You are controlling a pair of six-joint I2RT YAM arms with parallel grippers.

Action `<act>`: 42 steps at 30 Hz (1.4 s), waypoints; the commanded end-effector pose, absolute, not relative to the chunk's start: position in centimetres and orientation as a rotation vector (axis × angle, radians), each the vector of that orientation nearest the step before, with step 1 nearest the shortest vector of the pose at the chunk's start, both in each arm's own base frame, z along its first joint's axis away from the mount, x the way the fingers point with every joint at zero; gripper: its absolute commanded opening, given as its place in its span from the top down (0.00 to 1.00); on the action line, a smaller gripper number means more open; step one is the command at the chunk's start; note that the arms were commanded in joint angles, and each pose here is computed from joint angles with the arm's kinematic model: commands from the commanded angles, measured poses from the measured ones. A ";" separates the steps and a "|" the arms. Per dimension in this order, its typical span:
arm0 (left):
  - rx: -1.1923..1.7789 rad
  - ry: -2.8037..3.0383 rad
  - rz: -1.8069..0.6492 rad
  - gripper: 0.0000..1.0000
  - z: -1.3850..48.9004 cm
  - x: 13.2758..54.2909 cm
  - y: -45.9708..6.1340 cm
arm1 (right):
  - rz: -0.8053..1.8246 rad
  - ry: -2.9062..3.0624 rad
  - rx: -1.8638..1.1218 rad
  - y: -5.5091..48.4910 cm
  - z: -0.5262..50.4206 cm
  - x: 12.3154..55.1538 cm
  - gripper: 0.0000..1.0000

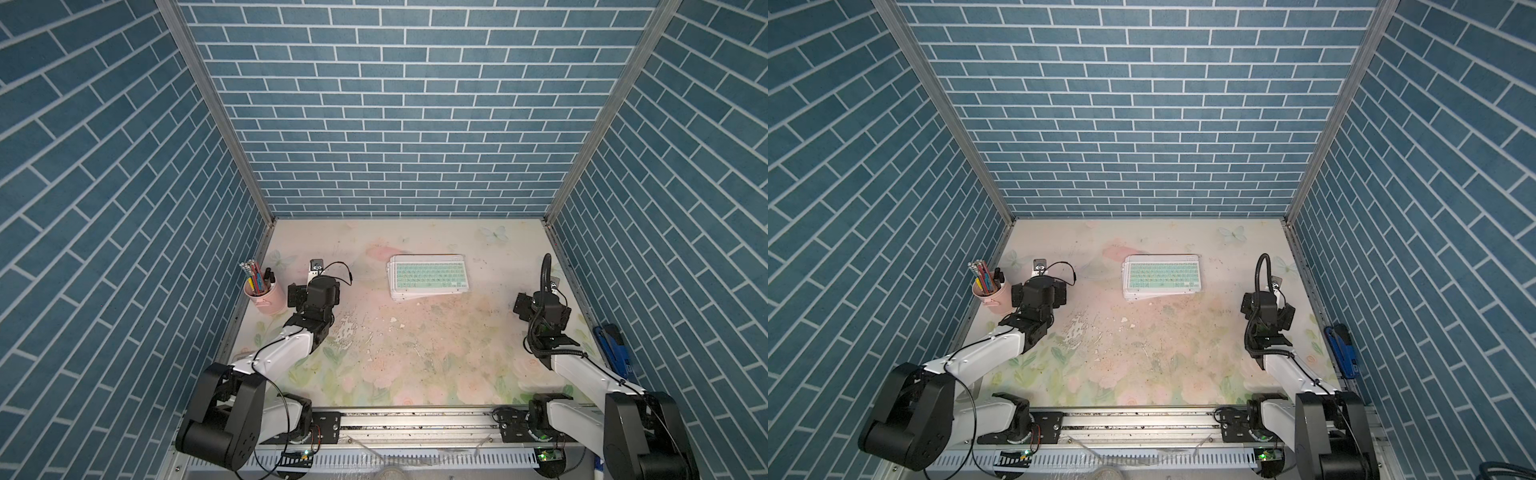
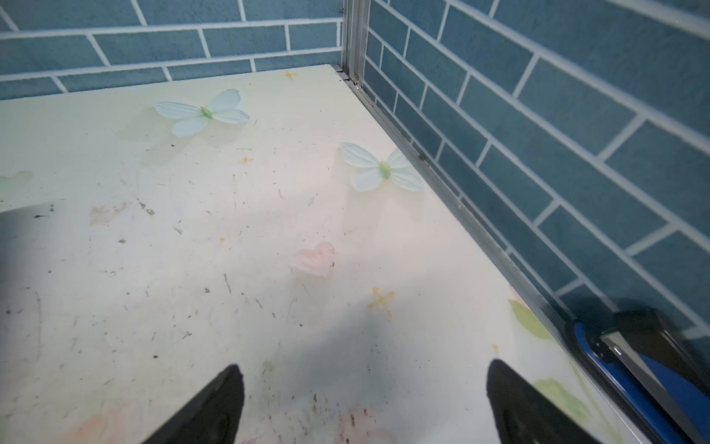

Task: Stack the numeric keypads
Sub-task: Reset both arms

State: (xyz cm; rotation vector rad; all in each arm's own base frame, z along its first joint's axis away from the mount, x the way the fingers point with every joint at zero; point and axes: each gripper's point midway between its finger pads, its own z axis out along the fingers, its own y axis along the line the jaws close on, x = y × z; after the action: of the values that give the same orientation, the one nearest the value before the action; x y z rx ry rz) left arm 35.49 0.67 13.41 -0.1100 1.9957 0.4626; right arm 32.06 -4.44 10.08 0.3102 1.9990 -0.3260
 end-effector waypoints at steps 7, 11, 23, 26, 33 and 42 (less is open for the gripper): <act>-0.106 1.849 0.326 0.00 12.9 36.6 2.1 | -0.322 1.818 0.198 -3.7 12.6 36.4 0.02; -0.120 1.828 0.293 0.00 11.5 37.2 2.7 | -0.296 1.830 0.151 -3.2 11.0 37.6 0.01; -0.002 1.926 0.165 0.00 9.5 39.5 1.1 | -0.148 1.941 0.118 -3.1 8.7 39.2 0.01; -0.002 1.927 0.166 0.00 9.5 39.5 1.1 | -0.148 1.934 0.118 -3.1 8.9 39.3 0.01; -0.004 1.931 0.166 0.00 9.4 39.5 1.1 | -0.148 1.939 0.120 -3.1 8.8 39.2 0.01; -0.002 1.931 0.166 0.00 9.4 39.5 1.1 | -0.148 1.938 0.118 -3.1 8.8 39.2 0.01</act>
State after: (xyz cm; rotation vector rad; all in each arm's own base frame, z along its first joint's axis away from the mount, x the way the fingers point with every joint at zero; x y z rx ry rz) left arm 39.37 1.06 9.45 -0.0083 1.9242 0.1667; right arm 39.01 -3.17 8.68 0.1424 1.9367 -0.1450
